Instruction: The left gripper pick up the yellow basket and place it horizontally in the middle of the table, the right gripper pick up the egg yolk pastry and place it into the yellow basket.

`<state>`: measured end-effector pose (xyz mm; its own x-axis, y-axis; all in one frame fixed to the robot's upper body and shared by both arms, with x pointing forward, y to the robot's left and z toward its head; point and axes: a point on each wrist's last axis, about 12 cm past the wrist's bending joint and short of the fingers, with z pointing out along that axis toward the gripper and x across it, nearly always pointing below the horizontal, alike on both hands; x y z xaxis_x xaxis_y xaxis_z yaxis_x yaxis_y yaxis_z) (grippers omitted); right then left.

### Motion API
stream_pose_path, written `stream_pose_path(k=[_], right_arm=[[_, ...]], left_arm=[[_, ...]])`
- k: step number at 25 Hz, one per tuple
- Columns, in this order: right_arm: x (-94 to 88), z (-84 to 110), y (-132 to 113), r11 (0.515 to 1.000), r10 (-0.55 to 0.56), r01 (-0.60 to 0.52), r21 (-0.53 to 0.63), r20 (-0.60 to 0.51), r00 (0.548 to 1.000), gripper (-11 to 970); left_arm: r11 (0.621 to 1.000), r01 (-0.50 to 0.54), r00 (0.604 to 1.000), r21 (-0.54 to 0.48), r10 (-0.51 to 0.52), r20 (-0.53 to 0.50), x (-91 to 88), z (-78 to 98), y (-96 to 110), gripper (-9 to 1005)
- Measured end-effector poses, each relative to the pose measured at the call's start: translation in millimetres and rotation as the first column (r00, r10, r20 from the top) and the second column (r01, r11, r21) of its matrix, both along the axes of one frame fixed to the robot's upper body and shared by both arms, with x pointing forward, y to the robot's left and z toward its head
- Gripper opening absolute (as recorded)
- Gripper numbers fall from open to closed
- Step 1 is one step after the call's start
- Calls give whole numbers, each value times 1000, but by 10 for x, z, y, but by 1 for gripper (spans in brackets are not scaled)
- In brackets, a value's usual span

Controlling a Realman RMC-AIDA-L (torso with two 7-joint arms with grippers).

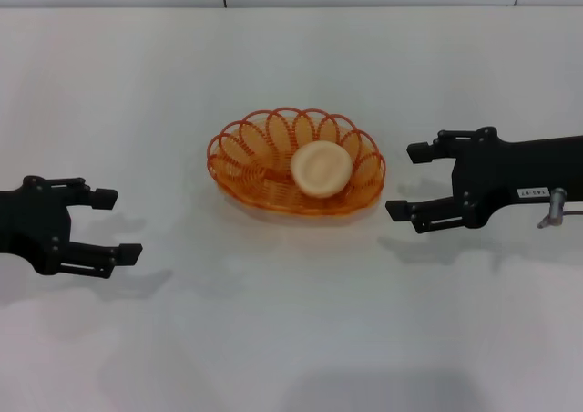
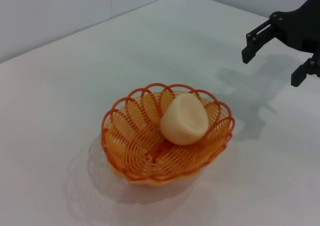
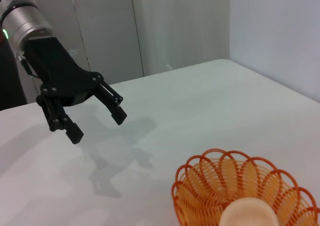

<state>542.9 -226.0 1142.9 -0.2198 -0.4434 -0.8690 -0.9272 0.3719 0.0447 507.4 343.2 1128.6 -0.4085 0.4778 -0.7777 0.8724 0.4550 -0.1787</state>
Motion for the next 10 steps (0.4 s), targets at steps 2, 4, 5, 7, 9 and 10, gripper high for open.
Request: stream_pose_path(k=[2, 4, 5, 7, 9, 10], right_arm=[[1, 3, 2, 1000, 1, -1, 0, 0, 1000, 850], [3, 8, 5, 1000, 1, -1, 1, 1, 1000, 850], [3, 9, 6, 1000, 1, -1, 1, 1, 1000, 850], [7, 16, -1, 1000, 0, 0, 2, 2, 1000, 850], [7, 22, -8, 1000, -1, 1, 3, 2, 1000, 850], [7, 24, -9, 1000, -1, 1, 4, 3, 1000, 850]], left_arm=[[1000, 0, 1000, 1, 0, 1, 2, 2, 1, 887], [1000, 1, 1000, 2, -1, 2, 6, 6, 2, 887], [1000, 1, 1000, 2, -1, 2, 8, 7, 1, 887], [1000, 5, 1000, 3, -5, 6, 19, 16, -5, 887], [1000, 10, 1000, 2, -10, 10, 34, 24, -17, 887], [1000, 13, 1000, 1, -13, 11, 41, 28, -25, 887]])
